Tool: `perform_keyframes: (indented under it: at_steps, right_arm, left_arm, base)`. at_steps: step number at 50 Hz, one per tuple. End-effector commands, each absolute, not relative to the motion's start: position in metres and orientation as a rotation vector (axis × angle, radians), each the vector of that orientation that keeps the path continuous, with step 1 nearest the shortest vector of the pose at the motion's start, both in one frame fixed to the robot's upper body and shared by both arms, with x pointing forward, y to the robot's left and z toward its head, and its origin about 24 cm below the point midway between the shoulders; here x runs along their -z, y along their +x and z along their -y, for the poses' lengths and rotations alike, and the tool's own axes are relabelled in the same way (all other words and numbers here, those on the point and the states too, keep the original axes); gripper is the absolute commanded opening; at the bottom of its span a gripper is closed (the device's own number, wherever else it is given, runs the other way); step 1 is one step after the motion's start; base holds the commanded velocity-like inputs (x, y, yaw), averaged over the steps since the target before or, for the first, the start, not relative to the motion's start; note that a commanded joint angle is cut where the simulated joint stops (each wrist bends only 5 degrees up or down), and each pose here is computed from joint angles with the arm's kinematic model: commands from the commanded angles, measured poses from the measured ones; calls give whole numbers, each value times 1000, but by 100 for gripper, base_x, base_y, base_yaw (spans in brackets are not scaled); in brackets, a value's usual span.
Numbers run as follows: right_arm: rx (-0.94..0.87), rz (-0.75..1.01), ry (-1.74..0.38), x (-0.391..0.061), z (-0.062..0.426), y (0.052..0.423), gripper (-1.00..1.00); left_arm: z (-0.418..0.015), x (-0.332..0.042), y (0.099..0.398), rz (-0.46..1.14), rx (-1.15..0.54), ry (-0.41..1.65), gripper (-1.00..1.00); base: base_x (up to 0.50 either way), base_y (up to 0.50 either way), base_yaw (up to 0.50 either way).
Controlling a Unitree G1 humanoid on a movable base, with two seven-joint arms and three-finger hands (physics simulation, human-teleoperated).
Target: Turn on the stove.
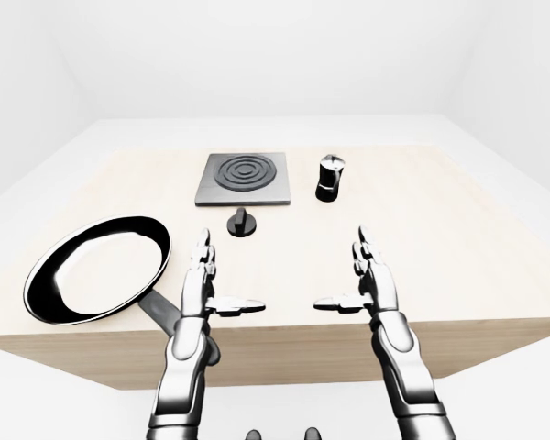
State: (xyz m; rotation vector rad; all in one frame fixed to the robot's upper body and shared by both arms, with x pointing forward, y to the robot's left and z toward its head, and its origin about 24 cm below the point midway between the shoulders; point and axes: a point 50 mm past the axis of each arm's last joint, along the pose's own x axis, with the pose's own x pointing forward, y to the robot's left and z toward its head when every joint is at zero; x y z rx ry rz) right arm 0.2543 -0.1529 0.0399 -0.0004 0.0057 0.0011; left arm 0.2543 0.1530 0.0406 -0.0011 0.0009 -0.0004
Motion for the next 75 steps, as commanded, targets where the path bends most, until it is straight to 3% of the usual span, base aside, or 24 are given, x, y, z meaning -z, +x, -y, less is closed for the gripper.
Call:
perform_keyframes:
  at_steps: [1, 52, 75]
  right_arm:
    - [-2, -21, -1, -36, 160, 255, 100]
    - [0, -27, 1, -34, 160, 256, 100]
    - [0, -28, 1, -39, 160, 256, 100]
  left_arm:
    - [-160, -39, 254, -2, 2, -3, 100]
    - [-159, -38, 254, -8, 5, 1, 100]
    - [-159, -39, 254, -9, 4, 0, 100]
  base:
    - [0, 0, 0]
    - [0, 0, 0]
    - [22, 0, 0]
